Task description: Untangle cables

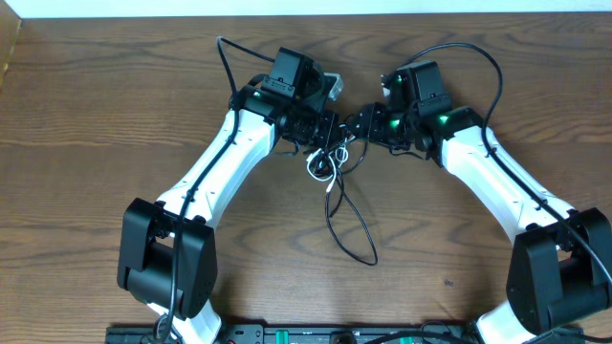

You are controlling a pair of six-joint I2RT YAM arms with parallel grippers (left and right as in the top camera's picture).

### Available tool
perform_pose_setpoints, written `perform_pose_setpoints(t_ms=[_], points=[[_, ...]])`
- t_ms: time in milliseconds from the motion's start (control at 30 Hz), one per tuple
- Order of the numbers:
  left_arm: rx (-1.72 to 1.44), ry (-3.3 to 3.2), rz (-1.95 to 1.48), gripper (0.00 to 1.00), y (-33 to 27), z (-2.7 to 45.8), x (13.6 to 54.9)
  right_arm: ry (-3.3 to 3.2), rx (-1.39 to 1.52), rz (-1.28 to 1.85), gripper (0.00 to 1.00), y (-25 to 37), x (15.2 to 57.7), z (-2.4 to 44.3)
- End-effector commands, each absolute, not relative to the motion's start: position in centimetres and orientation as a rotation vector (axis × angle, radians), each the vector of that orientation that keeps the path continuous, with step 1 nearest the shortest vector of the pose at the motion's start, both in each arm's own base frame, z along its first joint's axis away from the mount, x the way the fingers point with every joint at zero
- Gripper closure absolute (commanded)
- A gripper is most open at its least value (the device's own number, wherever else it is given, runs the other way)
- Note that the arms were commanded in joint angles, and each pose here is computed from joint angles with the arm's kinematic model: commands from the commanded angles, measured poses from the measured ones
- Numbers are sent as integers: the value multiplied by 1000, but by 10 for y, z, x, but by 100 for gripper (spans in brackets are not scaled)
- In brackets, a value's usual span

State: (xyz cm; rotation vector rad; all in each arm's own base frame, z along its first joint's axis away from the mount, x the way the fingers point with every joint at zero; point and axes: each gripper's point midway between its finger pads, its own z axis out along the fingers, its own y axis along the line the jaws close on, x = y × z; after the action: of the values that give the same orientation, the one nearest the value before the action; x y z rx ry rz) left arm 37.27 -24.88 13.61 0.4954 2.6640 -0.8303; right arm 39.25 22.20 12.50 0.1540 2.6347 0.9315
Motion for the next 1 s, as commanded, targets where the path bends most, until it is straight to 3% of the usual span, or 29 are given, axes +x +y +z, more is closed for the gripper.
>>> perform_pose_setpoints(t_ms=[0,267,633,700,767,833,967], points=[[415,2646,-821,93,-246,147,382,2654,49,1012,53,233,381,121],[341,2642,-846,93,-248,150,387,2681,49,935,51,236,377,113],[334,2634,-984,93,-260,158,380,2674,67,997,58,250,393,83],[333,2633,-992,93,-261,159,379,2666,61,1008,63,252,395,82],[331,2633,-990,93,-260,159,380,2672,68,992,75,249,396,80],[317,2630,-987,92,-256,159,383,2675,67,975,99,243,397,79],[253,2608,-970,92,-234,169,395,2742,175,855,99,204,399,64]])
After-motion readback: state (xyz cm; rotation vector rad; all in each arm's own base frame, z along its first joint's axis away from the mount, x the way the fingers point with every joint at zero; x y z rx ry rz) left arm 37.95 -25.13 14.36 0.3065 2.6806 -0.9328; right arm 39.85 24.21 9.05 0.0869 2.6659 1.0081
